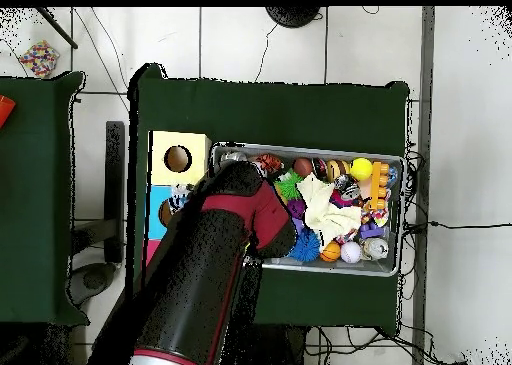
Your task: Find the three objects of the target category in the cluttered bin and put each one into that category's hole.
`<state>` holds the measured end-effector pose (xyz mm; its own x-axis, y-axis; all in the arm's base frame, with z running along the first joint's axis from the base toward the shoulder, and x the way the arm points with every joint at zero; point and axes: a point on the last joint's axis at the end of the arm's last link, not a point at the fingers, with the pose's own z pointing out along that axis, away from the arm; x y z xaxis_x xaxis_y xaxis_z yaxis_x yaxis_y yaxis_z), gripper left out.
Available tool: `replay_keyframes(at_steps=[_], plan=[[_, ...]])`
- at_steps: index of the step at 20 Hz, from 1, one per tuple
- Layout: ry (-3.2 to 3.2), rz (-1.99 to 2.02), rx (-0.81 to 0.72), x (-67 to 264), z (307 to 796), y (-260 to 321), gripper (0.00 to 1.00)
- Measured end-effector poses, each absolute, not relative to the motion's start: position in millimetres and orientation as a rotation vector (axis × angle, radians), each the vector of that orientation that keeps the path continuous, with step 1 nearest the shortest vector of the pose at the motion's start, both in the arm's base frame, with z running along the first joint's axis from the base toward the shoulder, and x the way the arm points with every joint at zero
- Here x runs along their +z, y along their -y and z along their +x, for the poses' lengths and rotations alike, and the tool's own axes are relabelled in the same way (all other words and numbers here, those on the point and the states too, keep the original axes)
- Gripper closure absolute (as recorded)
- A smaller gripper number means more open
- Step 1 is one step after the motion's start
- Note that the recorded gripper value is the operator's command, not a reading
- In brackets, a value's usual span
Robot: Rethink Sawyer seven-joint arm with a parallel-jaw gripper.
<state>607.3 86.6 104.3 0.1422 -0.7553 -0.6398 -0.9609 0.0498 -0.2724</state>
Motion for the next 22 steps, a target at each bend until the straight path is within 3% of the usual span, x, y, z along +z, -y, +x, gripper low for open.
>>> replay_keyframes(at_steps=[10,22], plan=[[-1.617,-1.804,0.478,105.0,597.2,-85.9,1.0],[-1.615,-1.813,0.481,105.0,596.6,-84.4,1.0]])
